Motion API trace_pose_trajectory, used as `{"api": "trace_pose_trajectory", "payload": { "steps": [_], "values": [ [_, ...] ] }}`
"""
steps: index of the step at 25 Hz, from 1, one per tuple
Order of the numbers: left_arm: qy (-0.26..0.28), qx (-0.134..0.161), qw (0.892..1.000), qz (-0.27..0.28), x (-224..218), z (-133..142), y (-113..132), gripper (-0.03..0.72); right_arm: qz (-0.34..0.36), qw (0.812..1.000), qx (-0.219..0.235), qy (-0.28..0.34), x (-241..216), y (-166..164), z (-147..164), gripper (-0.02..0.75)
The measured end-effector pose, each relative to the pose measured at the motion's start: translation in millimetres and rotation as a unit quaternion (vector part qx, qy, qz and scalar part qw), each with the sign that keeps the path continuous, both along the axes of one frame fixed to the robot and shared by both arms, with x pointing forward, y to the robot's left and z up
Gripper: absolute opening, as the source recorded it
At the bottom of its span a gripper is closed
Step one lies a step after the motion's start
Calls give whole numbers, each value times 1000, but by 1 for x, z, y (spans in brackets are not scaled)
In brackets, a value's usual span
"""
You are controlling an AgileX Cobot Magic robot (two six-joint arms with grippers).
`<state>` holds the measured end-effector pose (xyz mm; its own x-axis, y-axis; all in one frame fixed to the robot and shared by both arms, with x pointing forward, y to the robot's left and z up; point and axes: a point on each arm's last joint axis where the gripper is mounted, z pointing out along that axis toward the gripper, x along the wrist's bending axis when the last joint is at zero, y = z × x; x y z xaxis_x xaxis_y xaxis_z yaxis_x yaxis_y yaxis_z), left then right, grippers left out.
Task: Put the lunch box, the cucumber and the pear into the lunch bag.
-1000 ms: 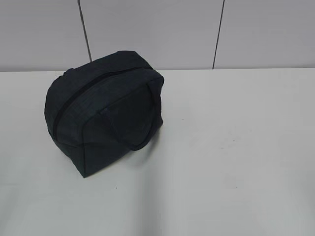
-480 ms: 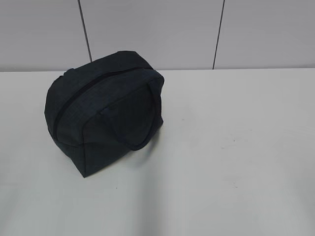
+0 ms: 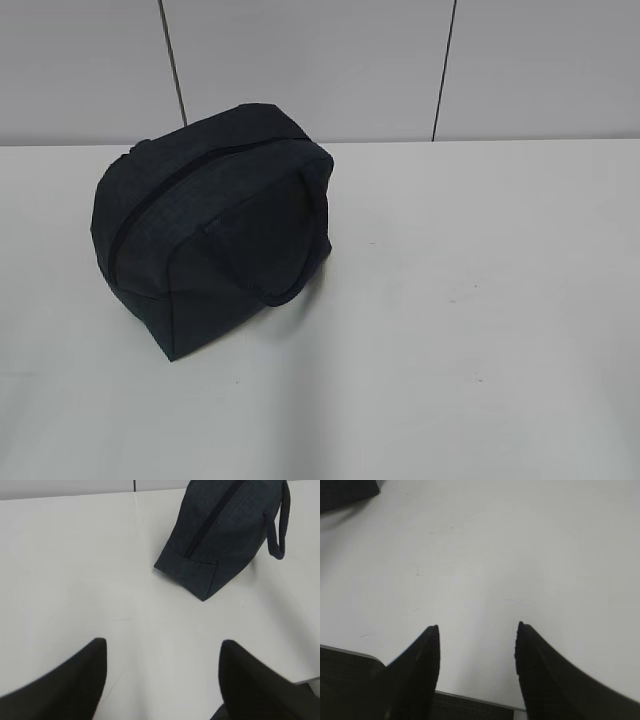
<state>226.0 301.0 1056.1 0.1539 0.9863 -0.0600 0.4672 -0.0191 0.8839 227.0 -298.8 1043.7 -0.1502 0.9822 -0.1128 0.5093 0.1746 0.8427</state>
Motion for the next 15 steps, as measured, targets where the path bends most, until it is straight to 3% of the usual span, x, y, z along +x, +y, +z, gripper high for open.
{"api": "trace_pose_trajectory", "payload": {
  "steps": [15],
  "values": [
    [0, -1, 1000, 4, 0, 0, 0, 400, 0, 1000, 0, -2, 0, 0, 0, 390]
  ]
}}
